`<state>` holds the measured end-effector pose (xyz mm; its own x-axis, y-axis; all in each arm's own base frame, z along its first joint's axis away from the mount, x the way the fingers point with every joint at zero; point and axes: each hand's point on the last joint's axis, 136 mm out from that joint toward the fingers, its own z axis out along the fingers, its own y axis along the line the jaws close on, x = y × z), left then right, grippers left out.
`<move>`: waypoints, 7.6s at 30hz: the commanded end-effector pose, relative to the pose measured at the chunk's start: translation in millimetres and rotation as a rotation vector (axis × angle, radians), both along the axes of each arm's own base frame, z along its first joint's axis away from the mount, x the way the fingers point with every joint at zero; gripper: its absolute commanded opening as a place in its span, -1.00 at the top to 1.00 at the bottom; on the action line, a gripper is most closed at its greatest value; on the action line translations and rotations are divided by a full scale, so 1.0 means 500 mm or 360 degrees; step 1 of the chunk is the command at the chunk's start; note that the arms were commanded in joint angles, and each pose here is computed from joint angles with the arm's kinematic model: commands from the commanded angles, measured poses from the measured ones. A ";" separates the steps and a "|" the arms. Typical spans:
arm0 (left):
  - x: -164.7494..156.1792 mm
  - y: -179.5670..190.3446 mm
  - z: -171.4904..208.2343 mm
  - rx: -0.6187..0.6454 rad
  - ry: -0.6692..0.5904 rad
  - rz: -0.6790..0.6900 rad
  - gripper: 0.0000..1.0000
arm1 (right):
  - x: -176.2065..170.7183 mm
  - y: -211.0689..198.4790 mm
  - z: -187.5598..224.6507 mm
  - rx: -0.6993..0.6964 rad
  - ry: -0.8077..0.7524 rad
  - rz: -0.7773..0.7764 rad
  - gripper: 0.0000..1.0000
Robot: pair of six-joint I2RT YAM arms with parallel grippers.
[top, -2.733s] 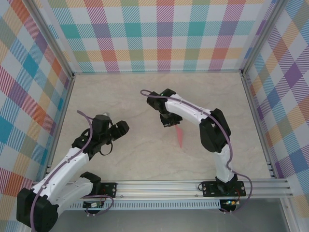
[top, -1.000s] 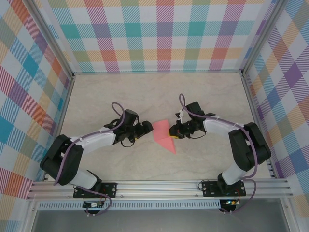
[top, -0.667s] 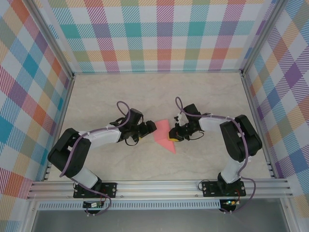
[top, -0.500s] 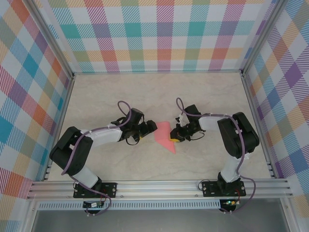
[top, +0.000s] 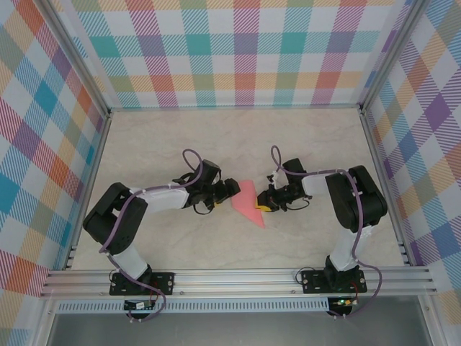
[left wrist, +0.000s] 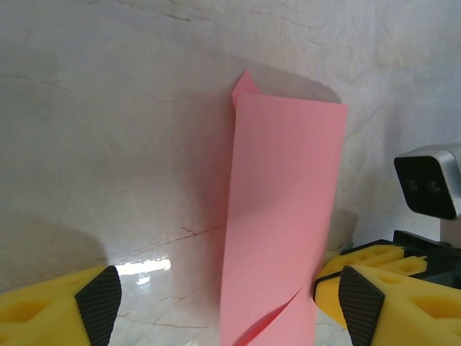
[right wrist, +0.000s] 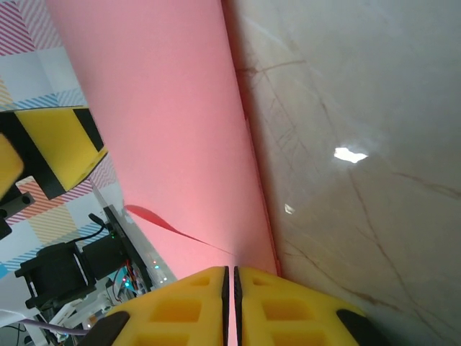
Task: Fold a paper plane with a square sheet of paper (pick it up from the middle)
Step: Fold the wing for the fifth time at the center of the table.
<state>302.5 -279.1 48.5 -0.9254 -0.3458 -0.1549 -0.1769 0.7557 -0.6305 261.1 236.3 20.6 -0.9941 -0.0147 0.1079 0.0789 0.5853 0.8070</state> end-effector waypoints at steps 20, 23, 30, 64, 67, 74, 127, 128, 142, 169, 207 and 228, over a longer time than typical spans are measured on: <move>0.024 -0.077 0.007 -0.0205 0.0005 -0.0030 -0.34 | -0.020 -0.040 -0.059 -0.0150 0.0091 -0.0052 0.71; 0.028 -0.089 0.012 -0.0250 -0.0003 -0.0050 -0.25 | -0.021 -0.042 -0.062 -0.0155 0.0096 -0.0054 0.71; 0.033 -0.094 0.016 -0.0271 -0.0009 -0.0043 0.09 | -0.020 -0.043 -0.063 -0.0156 0.0102 -0.0059 0.71; 0.037 -0.059 0.048 -0.0169 -0.0025 0.0069 0.84 | -0.084 0.032 0.113 -0.0848 -0.1609 0.0412 0.09; 0.038 -0.062 0.051 -0.0175 -0.0024 0.0068 0.85 | -0.087 0.048 0.105 -0.0920 -0.1709 0.0484 0.06; 0.037 -0.060 0.053 -0.0173 -0.0024 0.0069 0.85 | -0.073 0.064 0.080 -0.1084 -0.1810 0.0579 0.09; 0.031 -0.050 0.054 -0.0143 0.0005 0.0070 0.84 | -0.052 0.064 0.041 -0.1275 -0.1786 0.0636 0.66; 0.031 -0.049 0.054 -0.0142 0.0006 0.0071 0.84 | -0.051 0.066 0.045 -0.1268 -0.1793 0.0627 0.67; 0.022 0.004 0.075 -0.0015 0.0017 0.0138 0.11 | -0.082 0.092 0.050 -0.1003 -0.1622 0.0579 1.00; -0.048 0.132 0.089 0.0144 0.0086 0.0222 -0.12 | -0.108 0.086 0.042 -0.0425 -0.1072 0.0257 1.00; -0.059 0.123 0.066 0.0094 0.0105 0.0183 -0.10 | -0.089 0.077 0.023 0.0094 -0.0487 0.0001 0.99; -0.048 0.098 0.078 -0.0021 0.0019 0.0125 0.01 | -0.089 0.053 -0.032 0.0089 -0.0111 -0.0173 0.95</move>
